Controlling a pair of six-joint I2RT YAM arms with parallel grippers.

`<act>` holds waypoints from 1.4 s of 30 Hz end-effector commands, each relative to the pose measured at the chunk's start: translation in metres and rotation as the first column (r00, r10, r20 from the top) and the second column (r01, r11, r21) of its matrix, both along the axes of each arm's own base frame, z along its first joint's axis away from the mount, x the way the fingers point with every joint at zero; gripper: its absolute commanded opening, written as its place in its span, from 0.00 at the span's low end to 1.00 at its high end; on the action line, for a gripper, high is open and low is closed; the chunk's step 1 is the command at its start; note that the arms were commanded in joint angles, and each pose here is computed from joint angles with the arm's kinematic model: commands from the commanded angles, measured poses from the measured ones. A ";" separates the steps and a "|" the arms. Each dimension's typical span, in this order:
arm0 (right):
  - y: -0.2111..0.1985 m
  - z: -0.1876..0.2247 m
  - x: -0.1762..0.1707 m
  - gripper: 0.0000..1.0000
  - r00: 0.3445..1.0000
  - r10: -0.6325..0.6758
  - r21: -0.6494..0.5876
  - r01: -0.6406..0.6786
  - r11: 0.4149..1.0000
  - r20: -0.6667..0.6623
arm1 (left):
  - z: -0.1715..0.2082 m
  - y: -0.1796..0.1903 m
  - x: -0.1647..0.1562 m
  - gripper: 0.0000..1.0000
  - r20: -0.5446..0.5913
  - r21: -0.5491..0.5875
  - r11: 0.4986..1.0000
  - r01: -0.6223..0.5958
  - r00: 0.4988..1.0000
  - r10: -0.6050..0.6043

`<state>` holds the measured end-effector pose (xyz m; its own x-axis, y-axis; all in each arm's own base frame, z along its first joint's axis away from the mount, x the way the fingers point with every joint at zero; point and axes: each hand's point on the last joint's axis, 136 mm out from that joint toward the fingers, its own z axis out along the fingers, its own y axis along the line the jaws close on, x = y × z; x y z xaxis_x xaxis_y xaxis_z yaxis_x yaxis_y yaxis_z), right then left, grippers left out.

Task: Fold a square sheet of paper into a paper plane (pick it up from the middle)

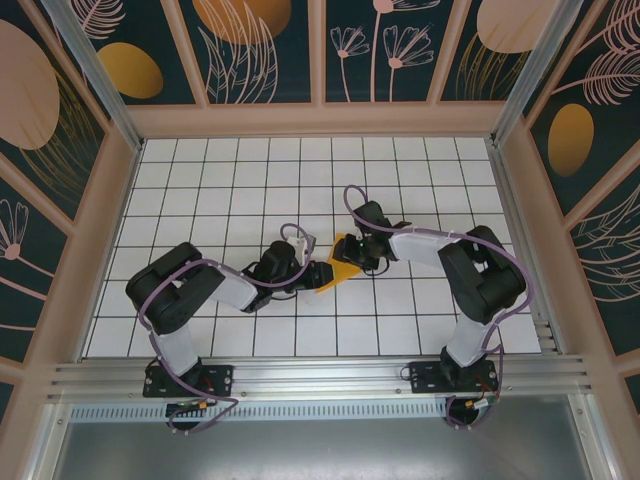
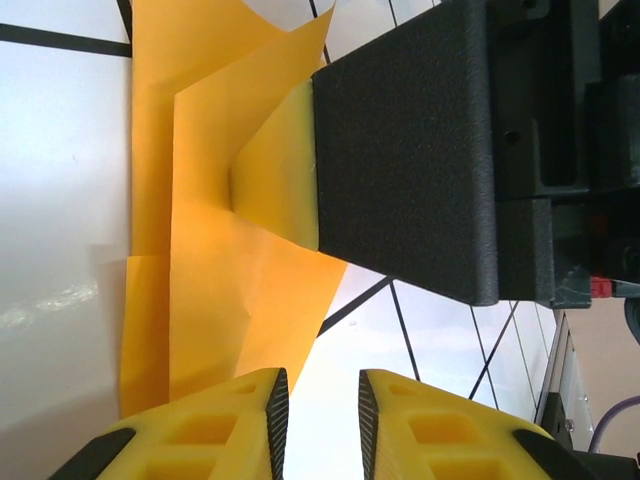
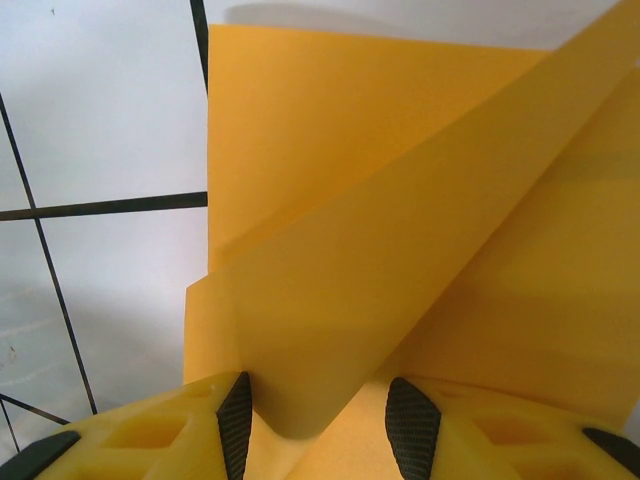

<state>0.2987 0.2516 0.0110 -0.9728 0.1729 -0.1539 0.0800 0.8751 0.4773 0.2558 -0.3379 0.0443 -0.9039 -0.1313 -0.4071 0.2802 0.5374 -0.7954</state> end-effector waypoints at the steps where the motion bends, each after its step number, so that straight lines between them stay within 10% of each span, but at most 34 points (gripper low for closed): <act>1: -0.063 -0.083 -0.056 0.48 0.976 -0.054 -0.310 -0.015 0.951 -0.213 | -0.010 -0.002 0.001 0.28 -0.003 0.029 1.000 0.006 1.000 -0.006; 26: -0.081 -0.101 -0.067 0.44 0.971 -0.054 -0.445 -0.058 0.894 -0.235 | 0.026 0.021 0.017 0.23 0.058 -0.054 0.987 -0.148 0.987 0.151; 42: -0.079 -0.104 -0.070 0.50 0.967 -0.044 -0.444 -0.074 0.893 -0.251 | 0.012 -0.002 0.013 0.19 0.015 -0.077 0.996 -0.043 0.999 0.044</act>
<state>0.3016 0.2535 0.0059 -0.9682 0.1516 -0.1991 0.0652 0.9210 0.3840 0.2637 -0.3312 0.0463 -0.8947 -0.2014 -0.3986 0.2441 0.5268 -0.8142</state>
